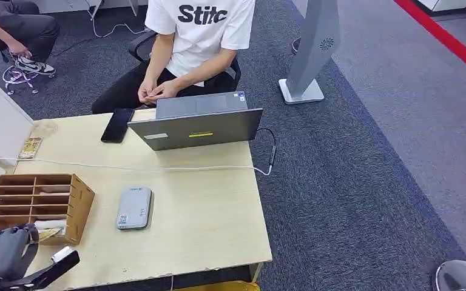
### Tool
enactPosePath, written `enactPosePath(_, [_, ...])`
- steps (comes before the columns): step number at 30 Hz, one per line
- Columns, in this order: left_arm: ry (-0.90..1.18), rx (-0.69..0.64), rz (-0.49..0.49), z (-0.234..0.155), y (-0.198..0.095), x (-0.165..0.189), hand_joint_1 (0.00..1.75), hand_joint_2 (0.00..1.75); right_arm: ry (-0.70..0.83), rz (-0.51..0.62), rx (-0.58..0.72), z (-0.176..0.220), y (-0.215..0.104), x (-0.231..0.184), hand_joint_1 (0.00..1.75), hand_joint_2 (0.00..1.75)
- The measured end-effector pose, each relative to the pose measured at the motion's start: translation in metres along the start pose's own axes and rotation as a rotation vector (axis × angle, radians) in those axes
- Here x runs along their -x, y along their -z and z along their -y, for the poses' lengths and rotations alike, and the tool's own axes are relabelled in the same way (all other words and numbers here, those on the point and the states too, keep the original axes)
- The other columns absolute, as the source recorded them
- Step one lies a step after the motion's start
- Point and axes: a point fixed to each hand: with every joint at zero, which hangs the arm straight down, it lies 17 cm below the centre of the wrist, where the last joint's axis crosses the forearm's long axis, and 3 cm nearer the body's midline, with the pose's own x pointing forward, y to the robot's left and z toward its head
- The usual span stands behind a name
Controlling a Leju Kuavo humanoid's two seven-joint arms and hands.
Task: Pass the card to the sensor for recognition and then transmit it.
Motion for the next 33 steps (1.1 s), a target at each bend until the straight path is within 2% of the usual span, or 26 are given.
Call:
enactPosePath(6, [-0.014,-0.056,-0.036,-0.01,0.009,0.005,1.75,1.75,-0.012,0.006,0.001,0.0,0.0,-0.001,0.0,1.75])
enactPosePath(13, [-0.044,-0.17,-0.03,-0.032,0.013,-0.006,1.75,1.75,-0.02,0.011,0.002,0.0,0.0,-0.002,0.0,1.75])
enactPosePath(19, [-0.097,-0.432,0.027,-0.102,0.009,-0.032,1.75,1.75,-0.035,0.019,0.005,0.0,0.0,-0.005,0.0,1.75])
enactPosePath(28, [-0.028,-0.647,0.038,-0.187,0.02,-0.048,1.75,1.75,-0.064,0.038,0.009,0.001,-0.001,-0.01,0.0,1.75])
enactPosePath(33, [-0.03,-0.688,0.034,-0.205,0.023,-0.05,1.75,1.75,-0.064,0.038,0.009,0.001,-0.001,-0.01,0.0,1.75])
